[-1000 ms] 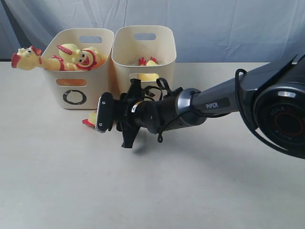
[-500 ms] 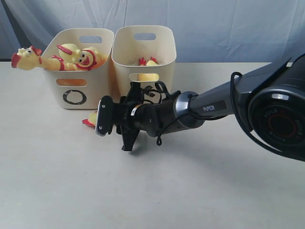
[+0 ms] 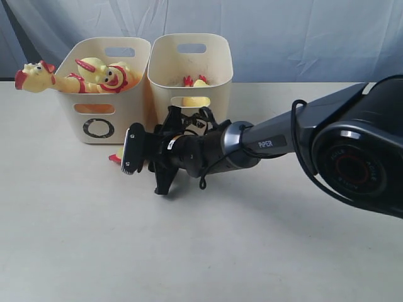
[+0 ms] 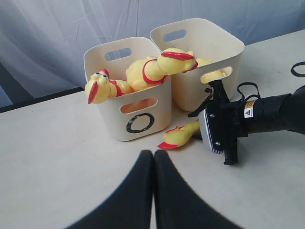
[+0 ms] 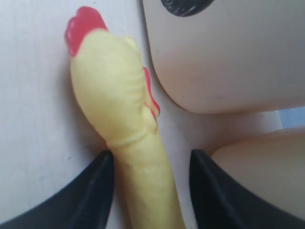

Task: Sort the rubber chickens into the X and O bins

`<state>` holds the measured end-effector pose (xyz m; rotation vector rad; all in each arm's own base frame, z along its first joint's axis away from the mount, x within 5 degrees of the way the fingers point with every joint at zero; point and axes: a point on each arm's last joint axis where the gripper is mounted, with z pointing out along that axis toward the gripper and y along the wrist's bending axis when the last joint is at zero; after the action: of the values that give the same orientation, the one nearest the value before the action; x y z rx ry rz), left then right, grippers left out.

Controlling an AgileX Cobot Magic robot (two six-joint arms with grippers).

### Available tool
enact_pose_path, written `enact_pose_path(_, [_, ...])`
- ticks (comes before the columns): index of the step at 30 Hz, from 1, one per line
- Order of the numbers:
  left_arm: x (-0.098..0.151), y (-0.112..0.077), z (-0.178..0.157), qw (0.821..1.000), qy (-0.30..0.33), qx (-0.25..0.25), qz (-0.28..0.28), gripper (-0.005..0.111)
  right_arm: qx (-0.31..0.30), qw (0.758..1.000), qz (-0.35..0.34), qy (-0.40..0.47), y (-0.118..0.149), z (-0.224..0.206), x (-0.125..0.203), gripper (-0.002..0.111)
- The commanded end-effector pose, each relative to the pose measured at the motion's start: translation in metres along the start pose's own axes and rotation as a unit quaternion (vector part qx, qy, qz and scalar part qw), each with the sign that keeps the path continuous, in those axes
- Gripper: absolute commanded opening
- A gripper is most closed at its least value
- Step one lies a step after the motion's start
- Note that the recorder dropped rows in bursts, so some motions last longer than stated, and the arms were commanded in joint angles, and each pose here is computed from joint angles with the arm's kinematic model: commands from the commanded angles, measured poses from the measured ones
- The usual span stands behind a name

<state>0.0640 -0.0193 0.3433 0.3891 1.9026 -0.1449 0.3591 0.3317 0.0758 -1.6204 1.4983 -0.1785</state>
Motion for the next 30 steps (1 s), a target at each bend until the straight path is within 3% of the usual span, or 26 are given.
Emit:
enact_pose_path(1, [0.001, -0.001, -0.001, 1.0, -0.005, 0.005, -0.001, 0.0, -0.014, 1.0, 0.004, 0.007, 0.004, 0.003, 0.005, 0.027])
enact_pose_path(5, [0.001, -0.001, -0.001, 1.0, -0.005, 0.005, -0.001, 0.0, -0.017, 1.0, 0.004, 0.008, 0.005, 0.003, 0.005, 0.0])
enact_pose_path(10, [0.001, -0.001, -0.001, 1.0, -0.005, 0.005, -0.001, 0.0, -0.032, 0.999, 0.004, 0.011, 0.006, 0.002, 0.004, -0.001])
enact_pose_path(16, [0.001, -0.001, -0.001, 1.0, -0.005, 0.005, -0.001, 0.0, -0.039, 0.999, 0.032, -0.005, -0.014, -0.02, -0.015, -0.001])
enact_pose_path(20, [0.001, -0.001, -0.001, 1.0, -0.005, 0.005, -0.001, 0.0, -0.074, 0.994, 0.078, -0.01, -0.022, -0.037, -0.026, -0.001])
enact_pose_path(30, [0.001, -0.001, -0.001, 1.0, -0.005, 0.003, 0.0, 0.0, -0.203, 0.973, 0.109, -0.03, -0.028, -0.08, -0.05, -0.001])
